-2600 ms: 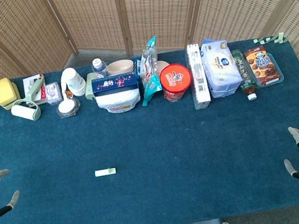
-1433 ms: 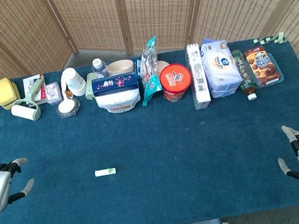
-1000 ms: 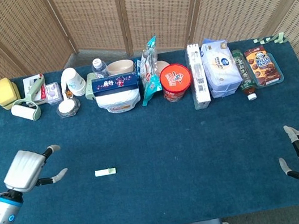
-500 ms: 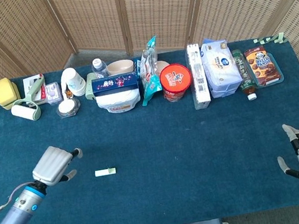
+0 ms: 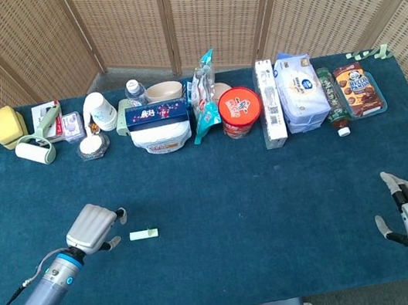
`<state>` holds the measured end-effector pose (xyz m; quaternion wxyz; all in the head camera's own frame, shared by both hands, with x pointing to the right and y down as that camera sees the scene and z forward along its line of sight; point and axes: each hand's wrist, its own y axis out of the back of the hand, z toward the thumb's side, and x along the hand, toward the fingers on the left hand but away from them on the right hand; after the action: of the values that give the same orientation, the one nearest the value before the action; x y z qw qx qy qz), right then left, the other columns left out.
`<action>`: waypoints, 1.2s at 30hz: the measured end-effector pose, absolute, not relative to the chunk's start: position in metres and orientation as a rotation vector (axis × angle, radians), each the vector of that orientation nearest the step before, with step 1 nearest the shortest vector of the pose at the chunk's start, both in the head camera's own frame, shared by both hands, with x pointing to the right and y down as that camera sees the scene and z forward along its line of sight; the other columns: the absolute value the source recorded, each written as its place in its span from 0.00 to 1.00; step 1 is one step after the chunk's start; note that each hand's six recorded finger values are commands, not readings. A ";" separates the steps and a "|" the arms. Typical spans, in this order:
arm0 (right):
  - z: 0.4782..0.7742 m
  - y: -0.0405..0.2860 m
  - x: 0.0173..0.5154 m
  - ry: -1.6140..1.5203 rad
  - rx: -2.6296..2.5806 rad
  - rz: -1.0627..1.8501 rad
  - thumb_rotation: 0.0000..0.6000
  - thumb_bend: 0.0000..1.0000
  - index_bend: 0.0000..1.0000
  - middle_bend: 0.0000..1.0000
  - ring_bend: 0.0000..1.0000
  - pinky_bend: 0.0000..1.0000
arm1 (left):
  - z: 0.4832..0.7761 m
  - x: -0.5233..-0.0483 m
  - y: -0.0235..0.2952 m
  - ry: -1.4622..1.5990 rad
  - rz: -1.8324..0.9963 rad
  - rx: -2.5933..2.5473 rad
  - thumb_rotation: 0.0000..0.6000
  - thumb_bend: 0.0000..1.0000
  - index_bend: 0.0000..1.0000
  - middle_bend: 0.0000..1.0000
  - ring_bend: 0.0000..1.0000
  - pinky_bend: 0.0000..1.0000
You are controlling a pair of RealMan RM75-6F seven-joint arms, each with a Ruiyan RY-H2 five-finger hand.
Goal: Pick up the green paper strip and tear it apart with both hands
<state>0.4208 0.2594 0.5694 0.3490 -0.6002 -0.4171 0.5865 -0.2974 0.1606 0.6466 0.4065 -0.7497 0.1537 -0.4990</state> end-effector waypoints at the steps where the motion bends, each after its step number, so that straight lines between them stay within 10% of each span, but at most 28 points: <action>1: 0.570 0.259 0.420 -1.083 -1.559 1.516 0.82 0.42 0.00 0.17 0.18 0.23 | 0.649 -0.296 0.162 0.388 -1.268 -1.895 1.00 0.22 0.45 1.00 1.00 0.99; 36: 0.571 0.271 0.433 -1.151 -1.572 1.517 0.82 0.42 0.00 0.17 0.18 0.23 | 0.692 -0.263 0.178 0.397 -1.418 -1.892 1.00 0.26 0.50 1.00 1.00 0.99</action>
<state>0.4328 0.2712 0.5712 0.3298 -0.6010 -0.4401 0.5800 -0.2625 0.1779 0.6916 0.3633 -0.7353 0.1544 -0.5509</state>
